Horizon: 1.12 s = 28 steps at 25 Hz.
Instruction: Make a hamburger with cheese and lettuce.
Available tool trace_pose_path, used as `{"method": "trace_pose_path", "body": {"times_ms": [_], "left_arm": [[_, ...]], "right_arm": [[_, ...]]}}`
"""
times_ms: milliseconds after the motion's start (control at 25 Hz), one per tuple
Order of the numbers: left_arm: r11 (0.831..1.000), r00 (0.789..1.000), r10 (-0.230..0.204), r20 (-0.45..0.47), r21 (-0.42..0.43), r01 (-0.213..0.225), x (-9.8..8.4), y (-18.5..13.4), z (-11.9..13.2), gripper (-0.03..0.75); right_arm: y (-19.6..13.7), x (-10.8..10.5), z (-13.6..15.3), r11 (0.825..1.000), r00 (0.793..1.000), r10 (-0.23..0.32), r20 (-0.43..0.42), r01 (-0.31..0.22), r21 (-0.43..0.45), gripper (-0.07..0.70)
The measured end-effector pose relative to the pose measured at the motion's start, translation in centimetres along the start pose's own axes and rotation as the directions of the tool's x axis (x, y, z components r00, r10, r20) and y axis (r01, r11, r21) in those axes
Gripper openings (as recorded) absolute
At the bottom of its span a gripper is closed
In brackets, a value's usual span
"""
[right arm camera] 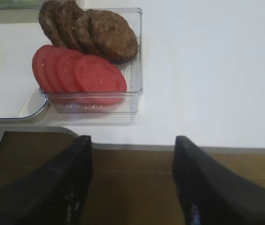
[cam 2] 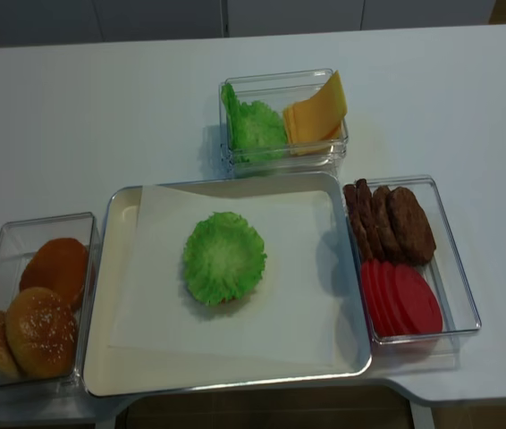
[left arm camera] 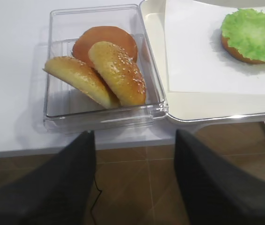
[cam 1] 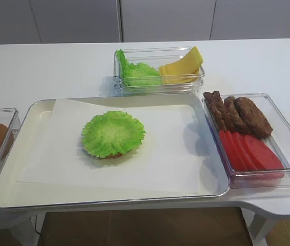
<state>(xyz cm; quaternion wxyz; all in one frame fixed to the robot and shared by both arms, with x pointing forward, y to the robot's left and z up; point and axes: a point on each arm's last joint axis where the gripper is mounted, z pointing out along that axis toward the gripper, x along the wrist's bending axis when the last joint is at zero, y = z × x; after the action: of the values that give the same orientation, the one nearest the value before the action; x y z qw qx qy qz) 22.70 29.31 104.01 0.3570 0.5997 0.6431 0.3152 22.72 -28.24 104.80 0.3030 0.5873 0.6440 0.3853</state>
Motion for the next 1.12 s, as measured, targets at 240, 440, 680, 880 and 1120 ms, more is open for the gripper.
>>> {"method": "trace_pose_path", "body": {"times_ms": [240, 440, 680, 880, 1120], "left_arm": [[1.0, 1.0, 0.0, 0.0, 0.0, 0.0, 0.0, 0.0, 0.0, 0.403], [1.0, 1.0, 0.0, 0.0, 0.0, 0.0, 0.0, 0.0, 0.0, 0.403], [1.0, 1.0, 0.0, 0.0, 0.0, 0.0, 0.0, 0.0, 0.0, 0.403], [1.0, 1.0, 0.0, 0.0, 0.0, 0.0, 0.0, 0.0, 0.0, 0.403], [1.0, 1.0, 0.0, 0.0, 0.0, 0.0, 0.0, 0.0, 0.0, 0.403]], "right_arm": [[-0.06, -0.48, 0.27, 1.0, 0.999, -0.019, 0.048, 0.019, -0.004, 0.416], [-0.18, -0.68, 0.51, 1.0, 0.998, -0.025, 0.065, 0.025, 0.0, 0.416], [-0.24, -0.62, 0.62, 1.0, 0.998, -0.021, 0.057, 0.021, 0.002, 0.416], [-0.25, -0.51, 0.61, 1.0, 0.999, -0.016, 0.046, 0.016, -0.001, 0.416], [-0.27, -0.49, 0.56, 1.0, 0.999, -0.015, 0.044, 0.016, -0.005, 0.416]]}}
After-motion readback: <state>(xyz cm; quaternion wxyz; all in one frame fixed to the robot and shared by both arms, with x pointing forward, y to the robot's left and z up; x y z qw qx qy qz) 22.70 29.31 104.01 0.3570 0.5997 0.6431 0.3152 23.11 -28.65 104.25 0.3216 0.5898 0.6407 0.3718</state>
